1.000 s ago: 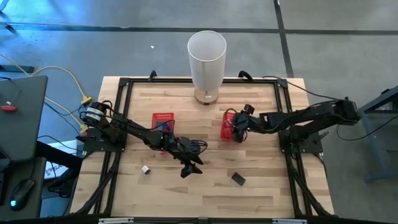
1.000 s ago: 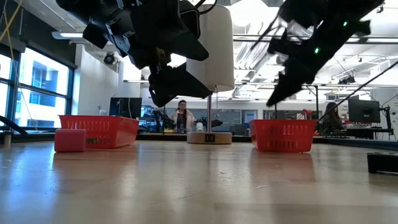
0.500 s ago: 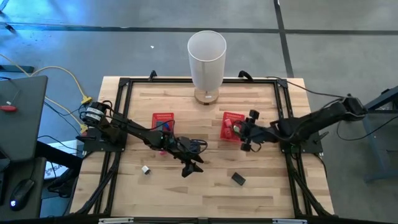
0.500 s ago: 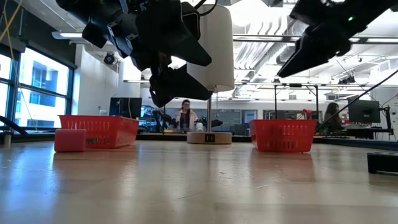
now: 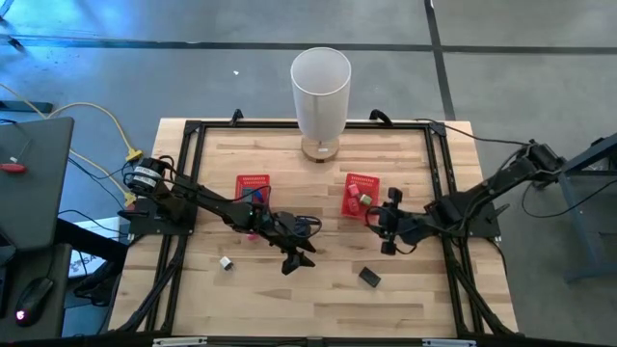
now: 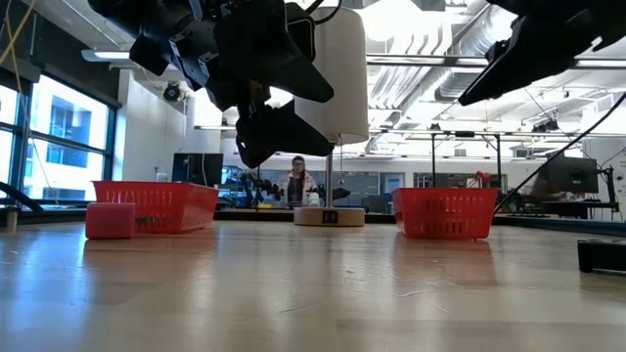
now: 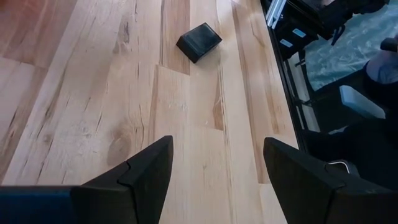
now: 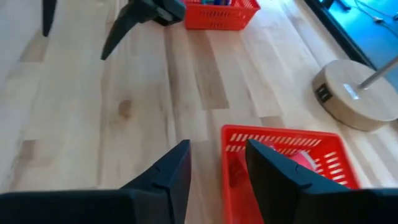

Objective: Pick & Place Office items
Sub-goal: Put the black digital timer into the left red bin

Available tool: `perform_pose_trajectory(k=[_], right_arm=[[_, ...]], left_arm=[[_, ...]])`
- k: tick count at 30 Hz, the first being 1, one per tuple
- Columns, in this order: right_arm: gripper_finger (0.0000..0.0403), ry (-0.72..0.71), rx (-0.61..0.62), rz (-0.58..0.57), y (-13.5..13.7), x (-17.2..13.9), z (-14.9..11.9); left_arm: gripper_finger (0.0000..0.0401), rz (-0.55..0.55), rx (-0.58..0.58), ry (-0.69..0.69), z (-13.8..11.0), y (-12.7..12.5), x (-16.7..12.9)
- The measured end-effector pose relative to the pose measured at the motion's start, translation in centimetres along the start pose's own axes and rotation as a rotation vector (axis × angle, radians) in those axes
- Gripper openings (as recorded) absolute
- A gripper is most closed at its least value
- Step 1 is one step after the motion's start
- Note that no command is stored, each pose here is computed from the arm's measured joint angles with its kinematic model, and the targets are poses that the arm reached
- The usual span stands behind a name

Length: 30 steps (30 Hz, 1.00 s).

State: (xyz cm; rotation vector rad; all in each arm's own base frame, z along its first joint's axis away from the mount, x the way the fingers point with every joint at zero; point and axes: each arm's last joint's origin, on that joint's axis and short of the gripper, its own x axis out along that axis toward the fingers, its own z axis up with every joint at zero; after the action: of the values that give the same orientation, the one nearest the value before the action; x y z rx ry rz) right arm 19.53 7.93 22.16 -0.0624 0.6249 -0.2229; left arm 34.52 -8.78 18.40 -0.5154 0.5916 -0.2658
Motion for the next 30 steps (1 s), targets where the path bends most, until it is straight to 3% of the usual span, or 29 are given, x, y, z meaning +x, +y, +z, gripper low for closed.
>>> perform_pose_trajectory(k=[6, 15, 19, 30], right_arm=[[0.0132, 0.006, 0.024, 0.075, 0.7, -0.3, -0.1], [0.0132, 0.050, 0.122, 0.394, 1.8, -0.6, 0.4], [0.0132, 0.044, 0.190, 0.410, 1.9, -0.6, 0.6], [0.0132, 0.060, 0.187, 0.443, 2.5, -1.0, 0.4]], left_arm=[[0.0244, 0.000, -0.002, 0.000, 0.0, 0.0, 0.0], [0.0244, 0.002, -0.004, -0.002, 0.1, 0.1, 0.0], [0.0244, 0.002, -0.004, -0.002, 0.1, 0.1, 0.0], [0.0244, 0.000, -0.003, -0.005, 0.1, 0.1, 0.0]])
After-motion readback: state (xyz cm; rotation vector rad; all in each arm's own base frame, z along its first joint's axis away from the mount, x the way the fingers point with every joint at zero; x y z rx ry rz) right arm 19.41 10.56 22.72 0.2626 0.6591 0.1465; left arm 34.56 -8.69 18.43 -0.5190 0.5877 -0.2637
